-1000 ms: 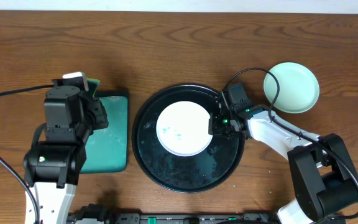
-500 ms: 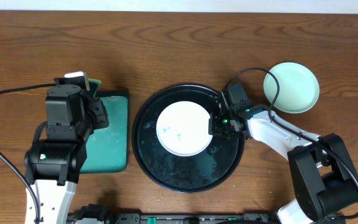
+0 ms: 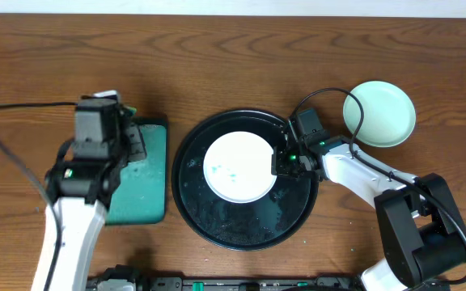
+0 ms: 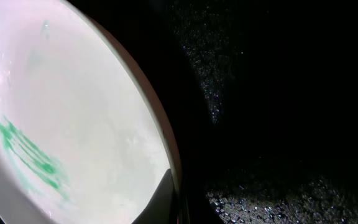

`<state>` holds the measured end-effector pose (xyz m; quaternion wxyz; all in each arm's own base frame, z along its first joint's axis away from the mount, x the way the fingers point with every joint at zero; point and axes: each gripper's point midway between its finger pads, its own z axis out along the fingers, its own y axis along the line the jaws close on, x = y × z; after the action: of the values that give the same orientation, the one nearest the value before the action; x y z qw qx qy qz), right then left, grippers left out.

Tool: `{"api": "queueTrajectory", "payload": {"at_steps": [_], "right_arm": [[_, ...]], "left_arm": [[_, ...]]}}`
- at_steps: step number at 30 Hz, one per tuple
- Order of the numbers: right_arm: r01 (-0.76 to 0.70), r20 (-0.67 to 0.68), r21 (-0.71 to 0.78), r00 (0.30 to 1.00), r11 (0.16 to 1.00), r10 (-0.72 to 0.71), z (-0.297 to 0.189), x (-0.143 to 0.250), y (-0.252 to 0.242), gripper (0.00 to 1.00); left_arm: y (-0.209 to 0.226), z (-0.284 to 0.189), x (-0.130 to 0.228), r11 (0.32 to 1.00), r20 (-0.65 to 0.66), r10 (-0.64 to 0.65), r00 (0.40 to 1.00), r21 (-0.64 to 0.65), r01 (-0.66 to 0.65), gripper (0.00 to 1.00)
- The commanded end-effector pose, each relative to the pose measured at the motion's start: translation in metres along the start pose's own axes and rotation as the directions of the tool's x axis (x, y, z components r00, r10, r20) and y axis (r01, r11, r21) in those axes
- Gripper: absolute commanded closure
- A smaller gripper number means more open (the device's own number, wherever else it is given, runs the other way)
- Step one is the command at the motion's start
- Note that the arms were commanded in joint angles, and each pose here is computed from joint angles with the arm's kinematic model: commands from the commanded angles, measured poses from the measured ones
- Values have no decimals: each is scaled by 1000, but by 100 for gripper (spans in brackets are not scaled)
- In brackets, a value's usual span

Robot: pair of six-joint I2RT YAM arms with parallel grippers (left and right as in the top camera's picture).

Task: Clean dirty plates on tray and stack at the side
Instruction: 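Move the sponge over the white plate held by the right gripper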

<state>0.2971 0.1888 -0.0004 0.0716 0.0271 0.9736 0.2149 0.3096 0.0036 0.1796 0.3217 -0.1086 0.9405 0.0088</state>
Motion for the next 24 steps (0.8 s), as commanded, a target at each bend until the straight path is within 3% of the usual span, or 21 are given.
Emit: {"api": "queueTrajectory", "payload": {"at_steps": [1,7,12,19,24], "right_arm": [[6,-32,74,999,997,-3,16,12,-14,99],[5,-35,76,999,997,-2,16,13,-15,99],[4,-36,77,999,997,-2,16,13,-15,99],[4,-36,77,999,997,-2,16,13,-15,99],[5,-35,76,999,997,-3,16,13,-15,99]], "left_arm": [[9,28,23,994,-110,-73,991,-84,64,93],[15,70,66,977,-313,-163,936,-185,108,93],[4,87,93,982,-440,-169,882,-153,112,93],[-6,80,91,985,-442,-170,881,-96,143,93],[-29,64,83,982,-439,-150,886,38,186,93]]}}
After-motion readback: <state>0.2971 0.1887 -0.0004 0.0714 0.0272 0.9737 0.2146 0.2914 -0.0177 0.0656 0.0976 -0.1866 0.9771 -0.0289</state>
